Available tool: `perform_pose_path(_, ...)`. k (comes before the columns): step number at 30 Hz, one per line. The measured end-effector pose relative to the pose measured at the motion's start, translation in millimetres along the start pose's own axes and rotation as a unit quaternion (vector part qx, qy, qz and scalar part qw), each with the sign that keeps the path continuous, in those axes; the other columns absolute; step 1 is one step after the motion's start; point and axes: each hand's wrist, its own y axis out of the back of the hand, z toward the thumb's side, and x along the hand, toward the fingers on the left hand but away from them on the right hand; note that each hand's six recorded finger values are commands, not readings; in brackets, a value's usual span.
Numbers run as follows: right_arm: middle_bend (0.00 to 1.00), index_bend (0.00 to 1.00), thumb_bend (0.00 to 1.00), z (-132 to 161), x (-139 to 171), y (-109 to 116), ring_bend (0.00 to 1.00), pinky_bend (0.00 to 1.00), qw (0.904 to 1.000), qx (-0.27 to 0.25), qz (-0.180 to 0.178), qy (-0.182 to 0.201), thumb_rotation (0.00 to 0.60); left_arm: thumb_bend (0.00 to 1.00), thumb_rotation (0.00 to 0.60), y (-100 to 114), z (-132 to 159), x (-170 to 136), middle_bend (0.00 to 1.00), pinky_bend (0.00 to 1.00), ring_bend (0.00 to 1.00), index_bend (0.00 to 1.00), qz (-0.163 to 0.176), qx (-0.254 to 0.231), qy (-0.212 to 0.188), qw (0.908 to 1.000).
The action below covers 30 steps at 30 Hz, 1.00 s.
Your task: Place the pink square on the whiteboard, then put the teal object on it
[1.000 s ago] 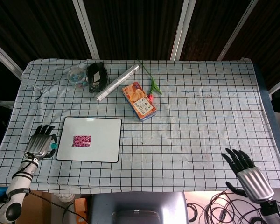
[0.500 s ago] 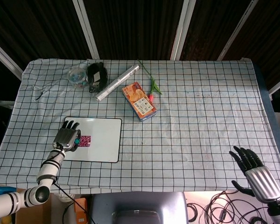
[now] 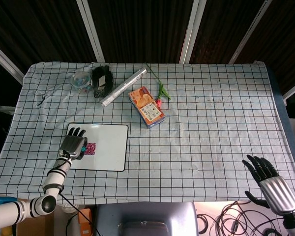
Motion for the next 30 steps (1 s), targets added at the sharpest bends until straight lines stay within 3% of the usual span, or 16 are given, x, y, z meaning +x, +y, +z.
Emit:
perform_pose_path(2,0.0,0.0,0.17,-0.4,-0.3,0.1,0.0,0.1,1.0,0.0,0.0,-0.001,0.6,0.34,0.6,-1.1,-1.1,-0.2,0.09,0.02,0.0,0.19,-0.005,-0.002,0.002,1.0)
perform_pose_path(4,0.0,0.0,0.17,-1.1,-0.6,0.4,0.0,0.1,1.0,-0.001,-0.001,-0.002,0.6,0.35,0.6,-0.6,-1.1,-1.6,0.08,0.02,0.0,0.15,-0.007,-0.005,0.001,1.0)
perform_pose_path(12,0.0,0.0,0.17,-1.1,-0.7,-0.5,0.0,0.1,1.0,0.003,-0.001,-0.002,0.6,0.34,0.6,10.8,2.8,-17.1,0.06,0.03,0.0,0.11,0.012,-0.005,-0.014,0.9998)
perform_pose_path(19,0.0,0.0,0.17,-1.3,-0.3,-3.2,0.0,0.1,1.0,0.007,0.003,-0.006,0.6,0.34,0.6,20.9,-25.6,-60.0,0.03,0.01,0.0,0.05,0.067,0.002,-0.007,0.9978)
perform_pose_path(26,0.0,0.0,0.17,6.6,-3.0,-9.8,0.0,0.1,0.9998,0.017,0.009,-0.001,0.6,0.34,0.6,-6.8,-68.3,-126.5,0.0,0.0,0.0,0.0,0.125,-0.03,0.0,0.9917)
perform_pose_path(30,0.0,0.0,0.17,15.6,-7.4,-19.0,0.0,0.11,0.9993,0.029,0.021,0.007,0.6,0.34,0.6,-24.3,-89.1,-148.8,0.0,0.0,0.0,0.0,0.161,-0.04,0.005,0.9862)
